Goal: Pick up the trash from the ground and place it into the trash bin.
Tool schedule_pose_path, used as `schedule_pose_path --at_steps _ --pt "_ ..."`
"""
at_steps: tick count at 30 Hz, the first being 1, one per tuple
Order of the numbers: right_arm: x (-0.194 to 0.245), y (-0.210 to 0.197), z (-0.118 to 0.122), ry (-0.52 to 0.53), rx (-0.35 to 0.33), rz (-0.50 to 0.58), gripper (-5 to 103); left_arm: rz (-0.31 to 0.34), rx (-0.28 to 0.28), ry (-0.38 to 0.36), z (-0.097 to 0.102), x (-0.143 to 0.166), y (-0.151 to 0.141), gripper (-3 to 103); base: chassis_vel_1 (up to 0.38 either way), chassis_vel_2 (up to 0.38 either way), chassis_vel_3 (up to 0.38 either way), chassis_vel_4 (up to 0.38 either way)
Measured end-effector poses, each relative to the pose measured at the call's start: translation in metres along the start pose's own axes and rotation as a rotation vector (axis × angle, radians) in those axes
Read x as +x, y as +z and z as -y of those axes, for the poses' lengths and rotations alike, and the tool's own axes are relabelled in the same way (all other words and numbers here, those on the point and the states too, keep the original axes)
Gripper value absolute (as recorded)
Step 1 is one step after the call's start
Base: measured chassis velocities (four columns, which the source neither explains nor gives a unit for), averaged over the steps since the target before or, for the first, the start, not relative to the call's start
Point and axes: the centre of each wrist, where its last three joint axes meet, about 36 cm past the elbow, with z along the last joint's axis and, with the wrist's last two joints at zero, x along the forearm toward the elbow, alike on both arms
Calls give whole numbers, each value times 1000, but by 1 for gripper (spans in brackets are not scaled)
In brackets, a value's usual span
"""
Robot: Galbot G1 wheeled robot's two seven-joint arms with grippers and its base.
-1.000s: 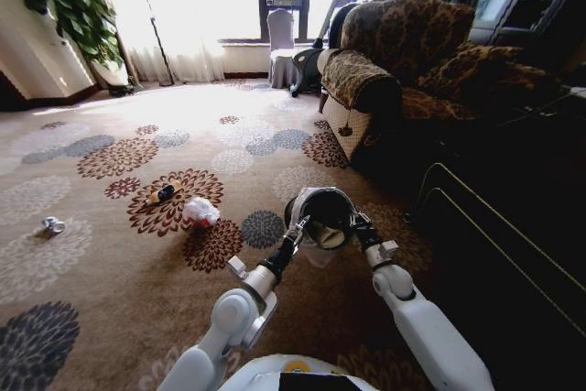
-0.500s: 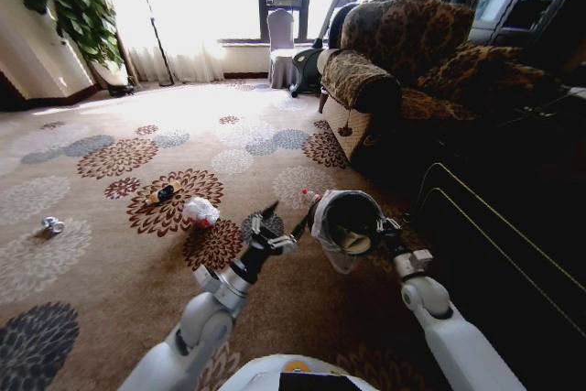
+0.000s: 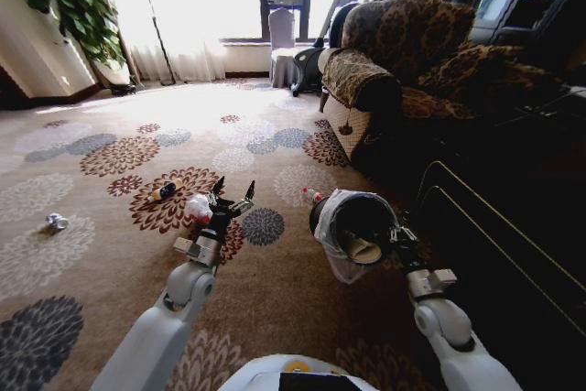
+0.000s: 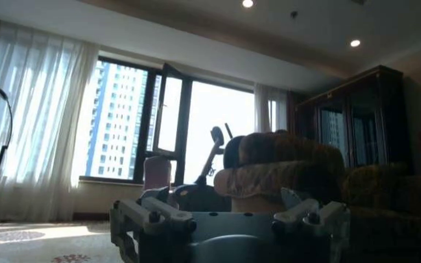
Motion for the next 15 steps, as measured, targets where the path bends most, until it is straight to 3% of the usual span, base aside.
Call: schedule_pose_path --at_steps 3,5,6,7,9,12,15 --pt "4 -3 -2 7 -5 9 0 -32 -23 -42 -5 -3 15 100 140 -256 -180 264" --pt "4 -2 -6 2 -14 11 0 -49 -22 -97 -9 -1 27 100 199 -301 -215 290" --pt "3 -1 -11 -4 -21 15 0 -61 -53 -151 -15 1 38 100 190 -301 -201 297" --pt "3 -1 -11 -4 -21 15 0 -61 -53 -151 -15 1 38 100 190 -301 -201 297" --pt "4 1 -15 -1 -25 15 0 -106 -119 -166 -23 0 47 100 207 -273 -197 264" --pt "5 3 -20 0 -31 12 0 -148 -159 -149 -35 0 56 100 166 -208 -172 197" --pt "6 4 -23 -1 -38 12 0 -186 -174 -126 -43 -1 66 100 57 -48 -81 76"
